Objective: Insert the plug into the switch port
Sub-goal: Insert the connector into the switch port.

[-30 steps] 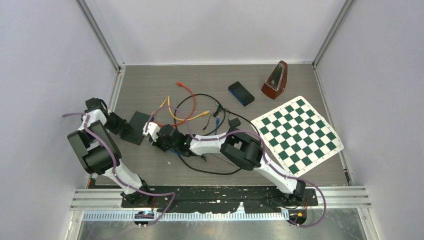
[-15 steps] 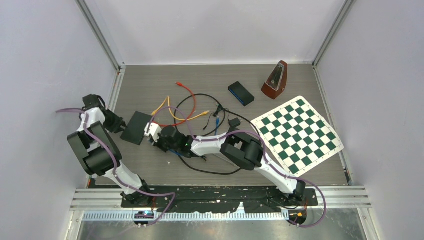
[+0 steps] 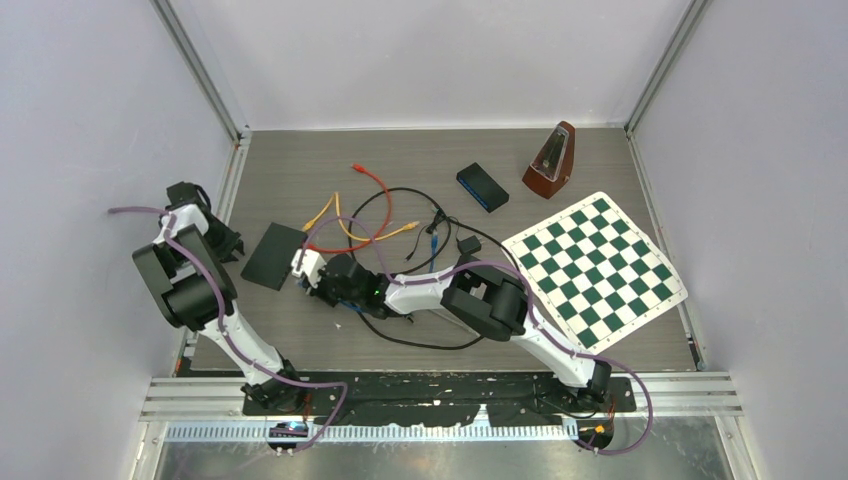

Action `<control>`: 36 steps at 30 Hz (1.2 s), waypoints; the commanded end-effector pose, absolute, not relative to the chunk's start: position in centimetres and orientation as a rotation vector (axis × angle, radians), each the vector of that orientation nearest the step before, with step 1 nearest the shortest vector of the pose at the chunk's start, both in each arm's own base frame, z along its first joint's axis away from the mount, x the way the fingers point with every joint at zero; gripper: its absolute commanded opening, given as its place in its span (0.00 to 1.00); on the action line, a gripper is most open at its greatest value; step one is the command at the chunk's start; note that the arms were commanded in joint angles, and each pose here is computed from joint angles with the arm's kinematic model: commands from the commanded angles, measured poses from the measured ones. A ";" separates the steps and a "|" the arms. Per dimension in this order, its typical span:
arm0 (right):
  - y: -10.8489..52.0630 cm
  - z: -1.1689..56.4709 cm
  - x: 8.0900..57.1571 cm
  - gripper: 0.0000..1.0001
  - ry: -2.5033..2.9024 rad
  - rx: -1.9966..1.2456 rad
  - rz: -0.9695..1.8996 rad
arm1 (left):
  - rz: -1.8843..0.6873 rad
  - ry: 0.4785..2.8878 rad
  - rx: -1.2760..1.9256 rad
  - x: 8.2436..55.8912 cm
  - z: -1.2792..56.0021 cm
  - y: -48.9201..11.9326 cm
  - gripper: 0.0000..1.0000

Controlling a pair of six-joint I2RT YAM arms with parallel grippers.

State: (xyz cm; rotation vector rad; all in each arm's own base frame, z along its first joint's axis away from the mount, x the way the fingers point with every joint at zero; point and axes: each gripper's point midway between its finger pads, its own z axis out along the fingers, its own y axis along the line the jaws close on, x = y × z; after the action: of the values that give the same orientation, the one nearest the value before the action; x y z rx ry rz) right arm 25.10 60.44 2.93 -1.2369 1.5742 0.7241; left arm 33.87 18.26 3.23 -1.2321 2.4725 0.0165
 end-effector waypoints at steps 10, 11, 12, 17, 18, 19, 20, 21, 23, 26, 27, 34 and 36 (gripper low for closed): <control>60.8 3.7 24.9 0.05 1.543 -1.232 0.723 | -0.238 2.502 -1.190 33.5 4.0 14.5 0.20; 60.8 3.5 25.0 0.05 1.547 -1.233 0.721 | -0.243 2.503 -1.185 33.4 4.2 14.4 0.20; 60.9 3.6 25.0 0.05 1.548 -1.232 0.719 | -0.246 2.509 -1.181 33.3 4.3 14.2 0.20; 61.1 3.7 25.3 0.05 1.563 -1.237 0.705 | -0.280 2.517 -1.164 33.0 4.5 13.6 0.20; 61.2 3.8 25.4 0.05 1.567 -1.231 0.700 | -0.286 2.519 -1.166 32.9 4.4 13.5 0.20; 61.2 3.8 25.5 0.05 1.576 -1.232 0.692 | -0.300 2.521 -1.168 32.8 4.3 13.2 0.20; 61.2 3.7 25.5 0.05 1.582 -1.235 0.689 | -0.309 2.520 -1.168 32.7 4.2 13.1 0.20; 61.2 3.7 25.5 0.05 1.590 -1.237 0.687 | -0.318 2.524 -1.173 32.6 4.0 12.9 0.20; 61.1 3.5 25.5 0.05 1.601 -1.239 0.686 | -0.331 2.525 -1.176 32.4 3.7 12.6 0.20; 61.1 3.4 25.4 0.05 1.610 -1.233 0.692 | -0.334 2.532 -1.179 32.1 3.5 12.4 0.20; 61.2 3.5 25.5 0.05 1.611 -1.229 0.695 | -0.341 2.533 -1.177 32.1 3.6 12.3 0.20; 61.3 4.2 25.1 0.05 1.628 -1.228 0.704 | -0.416 2.511 -1.174 32.1 4.1 11.2 0.19; 61.1 4.3 24.9 0.05 1.648 -1.218 0.712 | -0.425 2.507 -1.172 32.1 4.2 11.1 0.19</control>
State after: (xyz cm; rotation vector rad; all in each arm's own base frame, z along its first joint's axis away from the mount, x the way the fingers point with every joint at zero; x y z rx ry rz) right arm 25.32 60.58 2.98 -1.2506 1.6286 0.6932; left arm 32.39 13.08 2.95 -1.1869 2.5132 -0.3037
